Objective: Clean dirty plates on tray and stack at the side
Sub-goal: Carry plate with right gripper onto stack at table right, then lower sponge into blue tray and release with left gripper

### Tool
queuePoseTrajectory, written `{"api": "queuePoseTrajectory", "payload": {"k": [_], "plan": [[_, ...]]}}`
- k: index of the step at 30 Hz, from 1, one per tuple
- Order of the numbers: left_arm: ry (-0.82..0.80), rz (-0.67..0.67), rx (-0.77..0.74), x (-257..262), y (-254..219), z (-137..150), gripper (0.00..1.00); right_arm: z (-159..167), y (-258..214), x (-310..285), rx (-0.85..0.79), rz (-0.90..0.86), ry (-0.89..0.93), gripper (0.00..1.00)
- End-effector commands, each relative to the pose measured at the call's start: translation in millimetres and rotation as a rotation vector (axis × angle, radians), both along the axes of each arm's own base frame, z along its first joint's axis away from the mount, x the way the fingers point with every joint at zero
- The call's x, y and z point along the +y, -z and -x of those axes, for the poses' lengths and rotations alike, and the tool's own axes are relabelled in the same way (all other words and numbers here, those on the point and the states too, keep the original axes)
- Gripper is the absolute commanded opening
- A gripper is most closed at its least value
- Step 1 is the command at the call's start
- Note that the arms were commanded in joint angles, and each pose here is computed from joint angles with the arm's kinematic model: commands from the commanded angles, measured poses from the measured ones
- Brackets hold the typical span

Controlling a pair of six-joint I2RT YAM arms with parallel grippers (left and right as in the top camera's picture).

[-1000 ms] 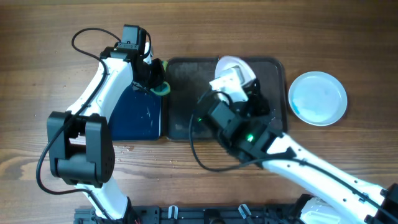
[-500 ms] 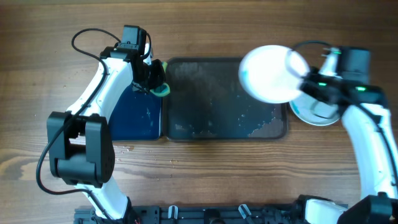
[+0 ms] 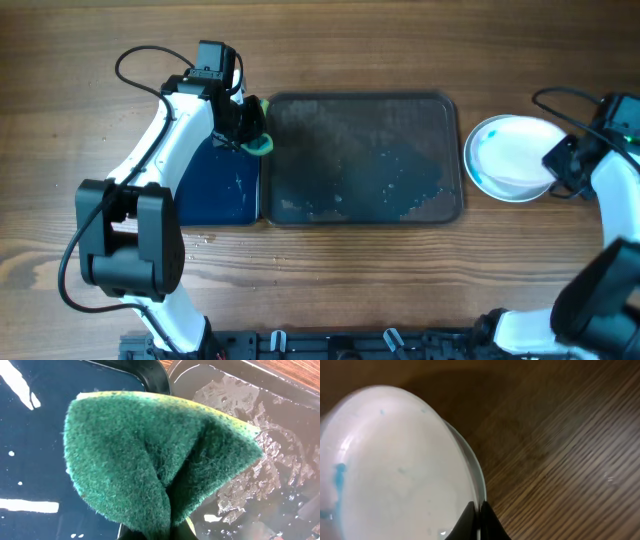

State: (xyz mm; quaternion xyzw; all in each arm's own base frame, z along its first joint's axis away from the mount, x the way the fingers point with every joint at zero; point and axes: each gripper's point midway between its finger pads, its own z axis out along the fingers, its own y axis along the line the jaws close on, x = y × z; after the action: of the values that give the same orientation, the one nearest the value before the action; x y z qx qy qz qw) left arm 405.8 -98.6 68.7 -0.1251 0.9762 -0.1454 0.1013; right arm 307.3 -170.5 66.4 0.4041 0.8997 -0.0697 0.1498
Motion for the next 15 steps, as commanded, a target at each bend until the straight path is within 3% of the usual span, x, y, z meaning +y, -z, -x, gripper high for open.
{"api": "queuePoseTrajectory", "payload": {"k": [1,2,3,6,10,15], "plan": [[-0.011,-0.008,-0.036,1.1,-10.8,-6.4,0.04,5.2,28.9,7.9,0.076,-0.066,0.002,0.04],[-0.011,-0.008,-0.037,1.3,-11.0,-6.6,0.04,3.1,30.0,12.2,0.066,-0.091,-0.005,0.24],[-0.007,-0.008,-0.041,1.3,-12.7,-6.5,0.04,0.3,28.3,14.9,0.052,-0.107,-0.011,0.36],[0.031,-0.024,-0.067,6.5,-28.7,-0.6,0.04,-16.3,7.0,23.7,-0.017,-0.151,-0.087,0.59],[-0.015,-0.144,-0.07,50.9,-55.7,18.6,0.04,-44.6,-50.0,41.6,-0.181,-0.214,-0.212,0.69],[0.062,-0.314,-0.006,109.2,-44.6,35.9,0.04,-56.8,-93.1,65.3,-0.331,-0.263,-0.326,0.79]]}}
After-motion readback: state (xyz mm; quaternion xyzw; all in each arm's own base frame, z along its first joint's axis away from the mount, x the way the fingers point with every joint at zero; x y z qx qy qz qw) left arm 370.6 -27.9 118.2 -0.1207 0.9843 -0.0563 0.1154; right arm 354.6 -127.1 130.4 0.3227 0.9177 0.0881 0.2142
